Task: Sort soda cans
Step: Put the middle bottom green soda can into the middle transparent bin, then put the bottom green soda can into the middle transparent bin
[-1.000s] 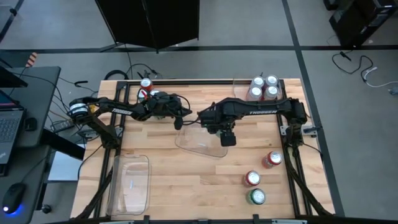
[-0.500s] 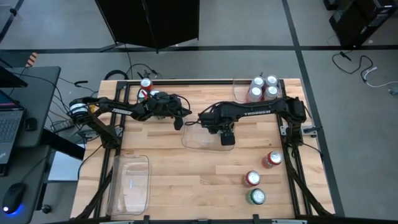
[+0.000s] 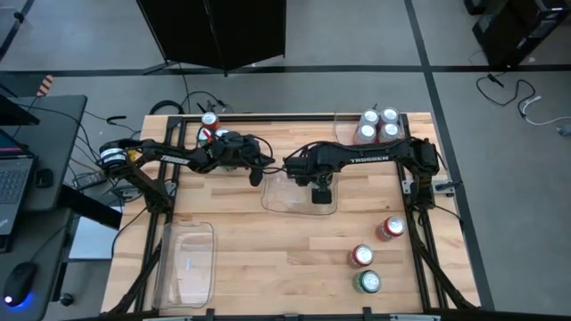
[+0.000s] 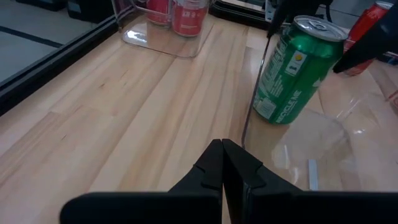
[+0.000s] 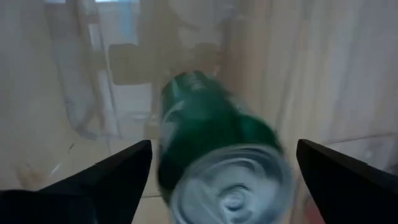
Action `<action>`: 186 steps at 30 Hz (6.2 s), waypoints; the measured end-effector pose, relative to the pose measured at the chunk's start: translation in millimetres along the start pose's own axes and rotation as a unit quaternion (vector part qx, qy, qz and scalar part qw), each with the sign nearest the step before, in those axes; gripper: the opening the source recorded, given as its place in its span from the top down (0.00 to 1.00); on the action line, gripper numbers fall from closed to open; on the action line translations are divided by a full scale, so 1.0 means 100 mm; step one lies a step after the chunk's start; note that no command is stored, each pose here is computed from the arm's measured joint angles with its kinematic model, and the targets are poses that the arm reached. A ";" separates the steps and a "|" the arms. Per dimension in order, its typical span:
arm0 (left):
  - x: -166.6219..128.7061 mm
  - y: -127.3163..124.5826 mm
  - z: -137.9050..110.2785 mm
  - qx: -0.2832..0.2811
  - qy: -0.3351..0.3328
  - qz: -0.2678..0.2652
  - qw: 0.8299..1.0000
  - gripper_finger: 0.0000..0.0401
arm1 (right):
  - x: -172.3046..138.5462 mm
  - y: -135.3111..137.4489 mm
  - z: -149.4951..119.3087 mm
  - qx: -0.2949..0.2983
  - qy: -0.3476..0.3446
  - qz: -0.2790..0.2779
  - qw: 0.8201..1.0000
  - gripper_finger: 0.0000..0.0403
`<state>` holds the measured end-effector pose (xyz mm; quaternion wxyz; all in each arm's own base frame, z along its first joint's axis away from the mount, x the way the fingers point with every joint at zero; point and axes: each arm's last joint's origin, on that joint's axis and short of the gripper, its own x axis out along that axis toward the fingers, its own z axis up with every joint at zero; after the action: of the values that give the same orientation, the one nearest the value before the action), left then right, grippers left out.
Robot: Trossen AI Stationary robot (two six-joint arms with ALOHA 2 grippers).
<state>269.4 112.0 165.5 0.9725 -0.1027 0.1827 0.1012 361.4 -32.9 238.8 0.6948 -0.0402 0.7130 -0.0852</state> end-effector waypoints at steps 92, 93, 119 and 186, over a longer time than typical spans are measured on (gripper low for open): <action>0.00 0.00 -0.05 -0.019 0.026 0.004 0.999 0.99 | -0.33 2.64 -1.52 0.177 0.090 0.207 0.958 0.31; 0.00 0.00 -0.05 -0.019 0.026 0.004 0.999 0.99 | -0.34 2.63 -1.51 0.174 0.093 0.212 0.957 0.31; -0.05 -0.01 0.03 -0.002 0.007 -0.001 1.000 0.99 | -1.34 0.90 -0.70 0.107 -0.048 0.160 0.980 0.31; -0.11 -0.04 0.00 0.001 0.044 -0.019 0.999 0.99 | -0.75 0.22 -0.20 0.109 0.019 0.092 0.990 0.30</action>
<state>259.7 106.7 170.2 0.9654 -0.1096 0.2234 0.0783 345.3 3.3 309.0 0.6862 0.1029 0.7134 -0.0985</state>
